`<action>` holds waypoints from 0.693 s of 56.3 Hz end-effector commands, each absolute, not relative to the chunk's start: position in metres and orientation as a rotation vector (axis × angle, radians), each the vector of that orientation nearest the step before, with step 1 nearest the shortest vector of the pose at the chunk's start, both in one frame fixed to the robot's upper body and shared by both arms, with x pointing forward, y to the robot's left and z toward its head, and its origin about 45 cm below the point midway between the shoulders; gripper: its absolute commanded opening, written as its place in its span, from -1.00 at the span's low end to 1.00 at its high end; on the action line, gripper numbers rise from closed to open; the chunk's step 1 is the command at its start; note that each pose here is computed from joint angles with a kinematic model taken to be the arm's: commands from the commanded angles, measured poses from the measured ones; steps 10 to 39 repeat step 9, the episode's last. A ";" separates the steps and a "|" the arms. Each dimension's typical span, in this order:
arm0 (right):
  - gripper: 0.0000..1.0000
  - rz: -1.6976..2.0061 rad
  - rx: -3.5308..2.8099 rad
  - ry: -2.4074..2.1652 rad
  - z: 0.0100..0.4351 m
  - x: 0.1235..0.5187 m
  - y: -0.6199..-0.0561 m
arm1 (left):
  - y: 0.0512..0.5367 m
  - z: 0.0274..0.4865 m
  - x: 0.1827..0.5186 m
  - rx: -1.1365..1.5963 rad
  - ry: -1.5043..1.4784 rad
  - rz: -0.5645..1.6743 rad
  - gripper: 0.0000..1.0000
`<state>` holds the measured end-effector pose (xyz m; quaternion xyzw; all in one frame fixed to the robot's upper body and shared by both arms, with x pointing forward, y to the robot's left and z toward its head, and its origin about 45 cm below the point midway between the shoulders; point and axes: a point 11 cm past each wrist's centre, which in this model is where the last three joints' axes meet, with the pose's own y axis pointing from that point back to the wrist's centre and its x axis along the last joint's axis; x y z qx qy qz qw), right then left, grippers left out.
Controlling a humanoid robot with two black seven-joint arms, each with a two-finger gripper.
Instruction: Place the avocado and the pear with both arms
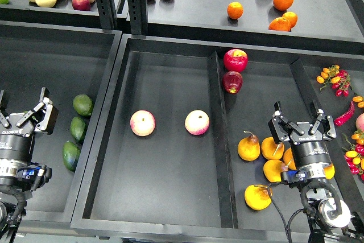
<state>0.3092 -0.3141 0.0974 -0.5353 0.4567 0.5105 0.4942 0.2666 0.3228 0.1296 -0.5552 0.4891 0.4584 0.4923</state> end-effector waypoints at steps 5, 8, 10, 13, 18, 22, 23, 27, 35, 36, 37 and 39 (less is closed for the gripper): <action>0.99 1.234 -1.287 1.114 0.096 0.309 -0.317 | 0.321 0.127 0.266 -1.342 1.195 1.115 0.98; 0.99 1.234 -1.289 1.113 0.096 0.309 -0.316 | 0.321 0.127 0.266 -1.340 1.197 1.114 0.98; 0.99 1.234 -1.289 1.113 0.096 0.309 -0.316 | 0.320 0.127 0.266 -1.339 1.198 1.113 0.98; 0.99 1.234 -1.289 1.113 0.096 0.309 -0.316 | 0.320 0.127 0.266 -1.339 1.198 1.113 0.98; 0.99 1.234 -1.289 1.113 0.096 0.309 -0.316 | 0.320 0.127 0.266 -1.339 1.198 1.113 0.98; 0.99 1.234 -1.289 1.113 0.096 0.309 -0.316 | 0.320 0.127 0.266 -1.339 1.198 1.113 0.98; 0.99 1.234 -1.289 1.113 0.096 0.309 -0.316 | 0.320 0.127 0.266 -1.339 1.198 1.113 0.98; 0.99 1.234 -1.289 1.113 0.096 0.309 -0.316 | 0.320 0.127 0.266 -1.339 1.198 1.113 0.98; 0.99 1.234 -1.289 1.113 0.096 0.309 -0.316 | 0.320 0.127 0.266 -1.339 1.198 1.113 0.98; 0.99 1.234 -1.289 1.113 0.096 0.309 -0.316 | 0.320 0.127 0.266 -1.339 1.198 1.113 0.98; 0.99 1.234 -1.289 1.113 0.096 0.309 -0.316 | 0.320 0.127 0.266 -1.339 1.198 1.113 0.98; 0.99 1.234 -1.289 1.113 0.096 0.309 -0.316 | 0.320 0.127 0.266 -1.339 1.198 1.113 0.98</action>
